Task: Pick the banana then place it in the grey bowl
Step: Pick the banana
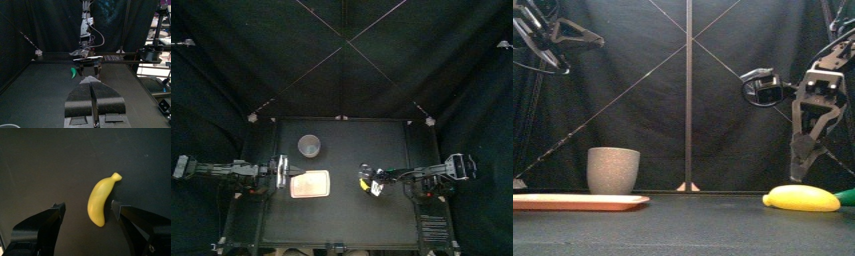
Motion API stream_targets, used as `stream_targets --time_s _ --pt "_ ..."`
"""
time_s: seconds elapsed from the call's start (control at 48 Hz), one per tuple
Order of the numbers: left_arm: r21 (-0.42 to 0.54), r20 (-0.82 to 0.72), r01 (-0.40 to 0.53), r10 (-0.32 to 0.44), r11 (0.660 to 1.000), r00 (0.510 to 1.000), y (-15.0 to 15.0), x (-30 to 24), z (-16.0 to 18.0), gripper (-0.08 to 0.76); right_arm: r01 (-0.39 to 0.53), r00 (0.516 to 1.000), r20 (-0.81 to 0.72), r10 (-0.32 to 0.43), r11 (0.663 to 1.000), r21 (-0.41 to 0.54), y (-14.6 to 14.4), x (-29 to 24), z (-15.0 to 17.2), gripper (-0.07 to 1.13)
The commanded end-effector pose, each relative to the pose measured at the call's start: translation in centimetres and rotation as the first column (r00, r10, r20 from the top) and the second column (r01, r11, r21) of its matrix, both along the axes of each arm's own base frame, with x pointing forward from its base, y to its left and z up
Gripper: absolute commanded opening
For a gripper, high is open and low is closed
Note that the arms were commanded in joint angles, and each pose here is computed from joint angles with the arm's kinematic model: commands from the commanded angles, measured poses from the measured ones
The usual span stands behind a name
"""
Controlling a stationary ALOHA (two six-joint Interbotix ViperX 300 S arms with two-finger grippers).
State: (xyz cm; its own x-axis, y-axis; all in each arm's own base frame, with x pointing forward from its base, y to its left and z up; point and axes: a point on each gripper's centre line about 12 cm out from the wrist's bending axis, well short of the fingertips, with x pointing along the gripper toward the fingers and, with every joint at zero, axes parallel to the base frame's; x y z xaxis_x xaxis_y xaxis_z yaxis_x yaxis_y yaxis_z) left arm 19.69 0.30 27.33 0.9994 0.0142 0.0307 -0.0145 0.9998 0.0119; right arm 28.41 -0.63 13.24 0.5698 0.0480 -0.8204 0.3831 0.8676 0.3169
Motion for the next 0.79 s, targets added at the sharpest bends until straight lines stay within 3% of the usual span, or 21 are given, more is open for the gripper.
stream_targets --time_s 0.021,0.417,0.688,0.792 --pt "0.0 0.012 -0.001 0.001 1.0 1.0 0.0 0.2 0.5 0.017 0.017 0.999 -0.035 -0.017 1.0 -0.005 -1.2 0.8 -0.2 1.06" --pt "-0.001 0.002 -0.003 0.003 1.0 1.0 0.1 0.1 0.1 0.017 0.006 0.98 -0.2 -0.001 1.0 0.027 -1.8 2.4 -2.5 1.01" --pt "-0.002 -0.008 -0.003 0.003 1.0 1.0 0.1 0.0 -0.3 0.017 -0.01 0.981 -0.195 0.016 0.999 0.031 -1.4 2.9 -2.0 0.64" --pt "-0.002 -0.008 -0.003 0.003 1.0 1.0 0.1 0.0 -0.3 0.017 -0.022 0.989 -0.148 0.025 1.0 0.02 -1.3 3.9 -0.9 0.56"
